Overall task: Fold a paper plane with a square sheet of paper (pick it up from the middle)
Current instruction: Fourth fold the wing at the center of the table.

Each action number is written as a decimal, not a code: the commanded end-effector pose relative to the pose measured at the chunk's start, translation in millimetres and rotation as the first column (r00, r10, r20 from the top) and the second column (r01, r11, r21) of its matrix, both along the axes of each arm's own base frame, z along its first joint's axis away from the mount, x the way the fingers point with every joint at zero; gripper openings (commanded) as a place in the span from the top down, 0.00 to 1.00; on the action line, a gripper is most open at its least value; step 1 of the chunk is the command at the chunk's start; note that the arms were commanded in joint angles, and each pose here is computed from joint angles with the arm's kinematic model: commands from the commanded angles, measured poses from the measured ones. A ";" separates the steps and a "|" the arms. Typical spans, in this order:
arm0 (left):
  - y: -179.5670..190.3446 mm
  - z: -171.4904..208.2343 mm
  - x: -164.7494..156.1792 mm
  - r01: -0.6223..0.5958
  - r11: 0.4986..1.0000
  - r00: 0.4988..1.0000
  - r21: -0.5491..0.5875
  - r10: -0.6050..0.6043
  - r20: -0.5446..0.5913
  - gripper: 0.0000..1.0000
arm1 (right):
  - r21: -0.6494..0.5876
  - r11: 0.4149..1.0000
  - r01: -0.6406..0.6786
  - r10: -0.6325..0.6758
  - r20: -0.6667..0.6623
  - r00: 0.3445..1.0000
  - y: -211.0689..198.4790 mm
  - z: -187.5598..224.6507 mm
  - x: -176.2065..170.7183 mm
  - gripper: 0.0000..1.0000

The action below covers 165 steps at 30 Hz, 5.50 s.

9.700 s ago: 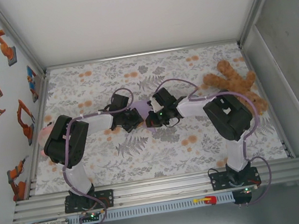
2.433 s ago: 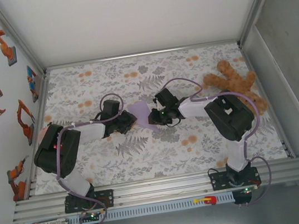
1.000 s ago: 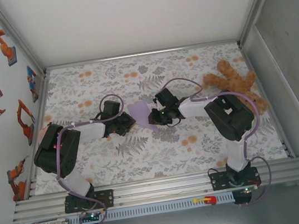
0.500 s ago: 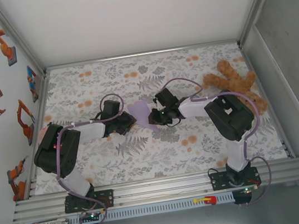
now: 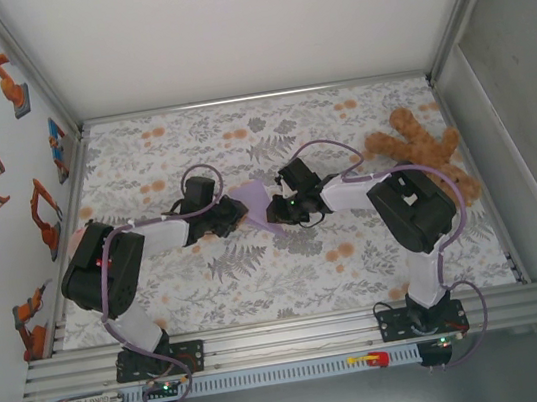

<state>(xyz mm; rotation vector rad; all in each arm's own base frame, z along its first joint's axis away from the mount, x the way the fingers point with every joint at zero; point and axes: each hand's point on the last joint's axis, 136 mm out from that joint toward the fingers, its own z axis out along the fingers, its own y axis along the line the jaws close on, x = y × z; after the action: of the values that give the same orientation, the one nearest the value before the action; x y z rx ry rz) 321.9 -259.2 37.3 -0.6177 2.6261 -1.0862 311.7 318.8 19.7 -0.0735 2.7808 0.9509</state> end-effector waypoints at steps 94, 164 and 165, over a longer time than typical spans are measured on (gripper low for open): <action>-0.5 26.3 18.7 -0.102 0.995 0.988 0.003 0.102 -0.113 0.94 | -0.500 0.788 -0.361 0.592 0.449 0.670 14.1 9.9 -10.5 0.77; -8.3 4.8 -10.8 -0.038 0.994 0.998 -0.100 0.043 0.051 0.60 | 0.099 0.892 -0.440 0.408 0.239 0.881 10.4 9.9 -26.8 1.00; -9.0 3.2 -11.3 -0.036 0.994 0.998 -0.099 0.041 0.047 0.60 | 0.104 0.892 -0.440 0.407 0.239 0.882 10.5 10.4 -26.8 1.00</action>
<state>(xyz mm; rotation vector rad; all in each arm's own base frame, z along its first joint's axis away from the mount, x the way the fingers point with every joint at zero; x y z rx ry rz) 311.3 -261.4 39.8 -0.6645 2.5315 -1.1588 285.2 330.4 32.9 -0.7585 2.5255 1.1376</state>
